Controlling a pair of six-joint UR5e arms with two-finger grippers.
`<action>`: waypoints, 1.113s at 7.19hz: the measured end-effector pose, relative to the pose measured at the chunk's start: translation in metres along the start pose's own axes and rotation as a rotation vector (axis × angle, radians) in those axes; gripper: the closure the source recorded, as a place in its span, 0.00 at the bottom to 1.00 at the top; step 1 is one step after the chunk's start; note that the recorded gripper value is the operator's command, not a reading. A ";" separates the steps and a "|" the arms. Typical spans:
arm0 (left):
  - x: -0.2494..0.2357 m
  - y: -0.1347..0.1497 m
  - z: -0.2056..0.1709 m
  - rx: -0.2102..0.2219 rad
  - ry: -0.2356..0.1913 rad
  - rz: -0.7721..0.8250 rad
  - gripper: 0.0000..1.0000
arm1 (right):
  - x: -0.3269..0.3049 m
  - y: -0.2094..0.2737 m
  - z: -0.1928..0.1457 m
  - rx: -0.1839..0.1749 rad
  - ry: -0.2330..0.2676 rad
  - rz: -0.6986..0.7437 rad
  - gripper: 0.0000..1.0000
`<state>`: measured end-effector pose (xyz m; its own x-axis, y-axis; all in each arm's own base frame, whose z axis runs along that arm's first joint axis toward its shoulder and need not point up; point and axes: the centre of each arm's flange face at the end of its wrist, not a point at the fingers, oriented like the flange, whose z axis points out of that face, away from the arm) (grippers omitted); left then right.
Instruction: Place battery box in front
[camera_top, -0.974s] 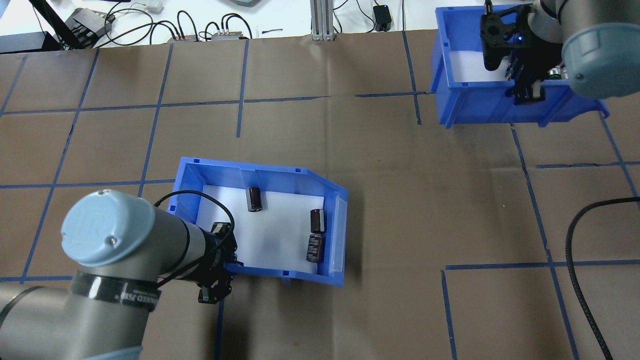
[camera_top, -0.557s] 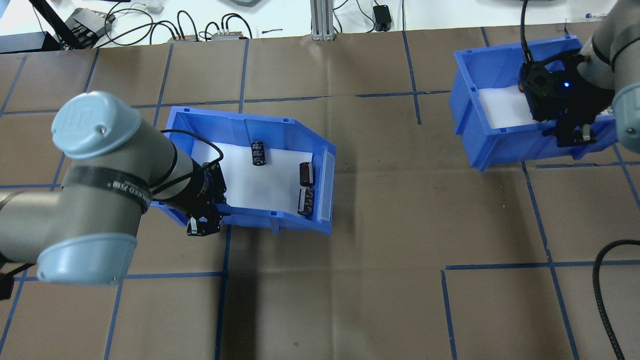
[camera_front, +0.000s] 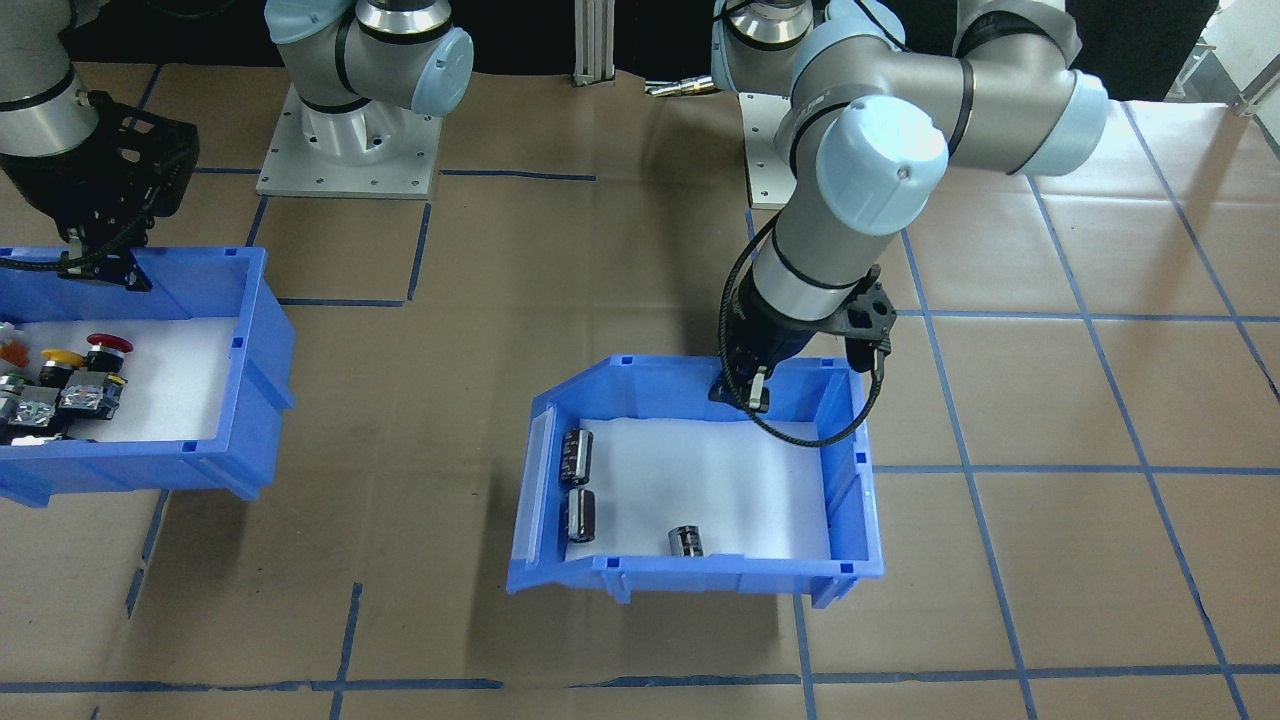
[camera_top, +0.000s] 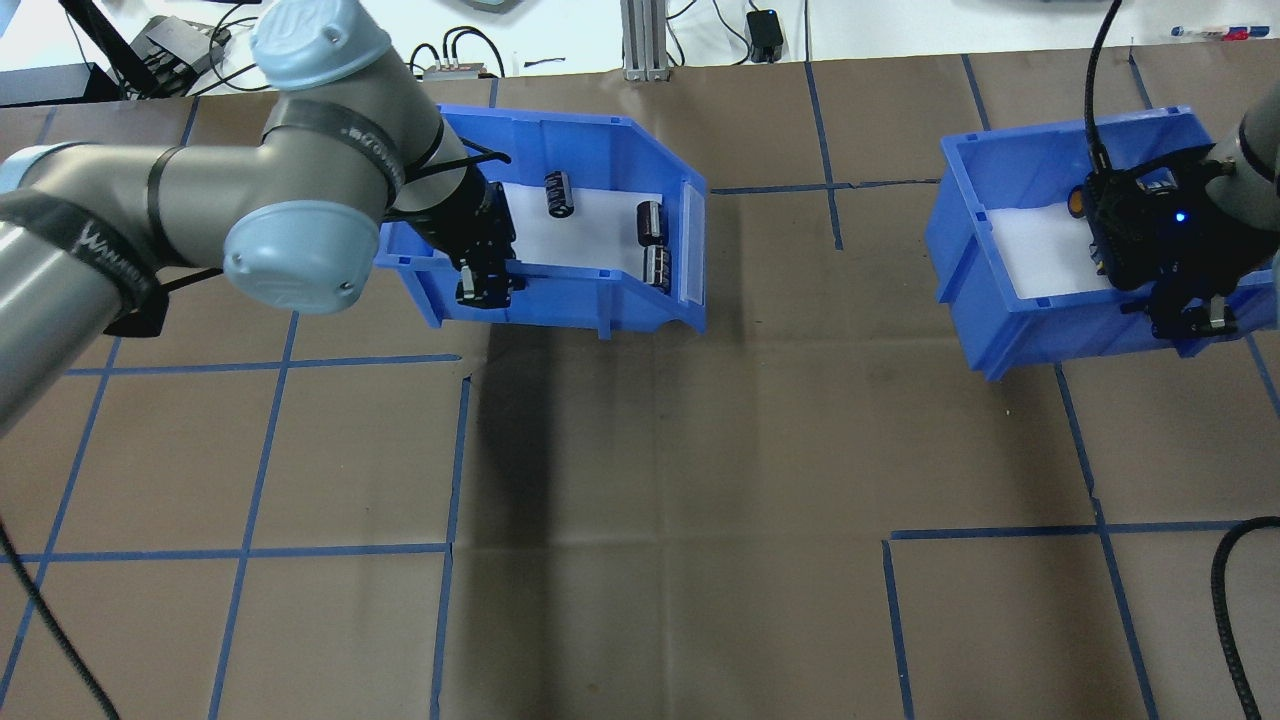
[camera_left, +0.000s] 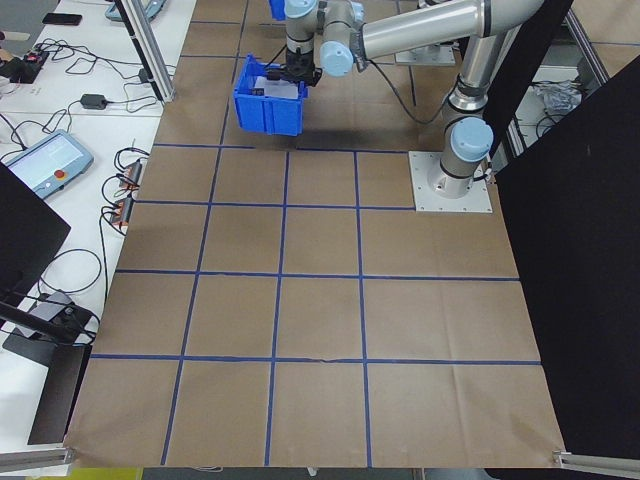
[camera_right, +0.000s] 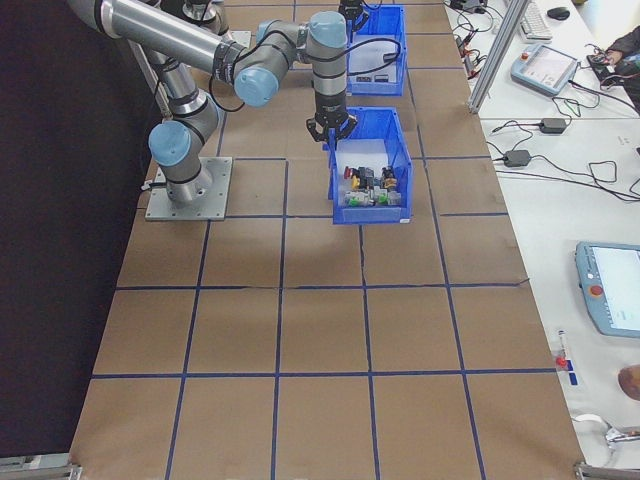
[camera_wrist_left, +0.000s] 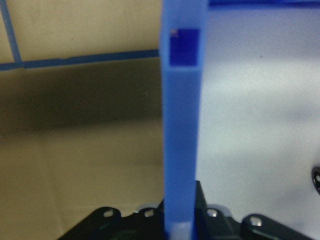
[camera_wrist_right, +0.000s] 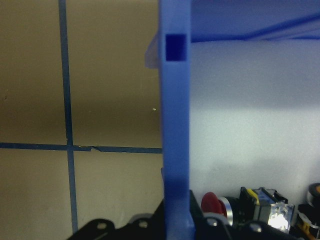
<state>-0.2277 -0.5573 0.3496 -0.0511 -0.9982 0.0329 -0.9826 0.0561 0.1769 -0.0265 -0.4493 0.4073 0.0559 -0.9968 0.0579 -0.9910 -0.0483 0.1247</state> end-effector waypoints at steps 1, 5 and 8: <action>0.022 0.025 0.010 -0.006 0.000 -0.018 1.00 | -0.004 -0.002 0.004 0.008 -0.006 0.002 0.97; 0.077 0.073 0.046 -0.068 -0.005 -0.103 0.99 | -0.024 -0.015 0.016 0.038 -0.006 0.004 0.97; 0.081 0.100 0.071 -0.080 0.012 -0.057 0.40 | -0.024 -0.019 0.018 0.069 0.005 0.004 0.96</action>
<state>-0.3431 -0.6339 0.3001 0.0067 -0.9995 0.0318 -0.9664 0.0017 0.2572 -0.0114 -0.4252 0.3861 0.0519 -0.9966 0.0634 -0.9973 -0.0484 0.0554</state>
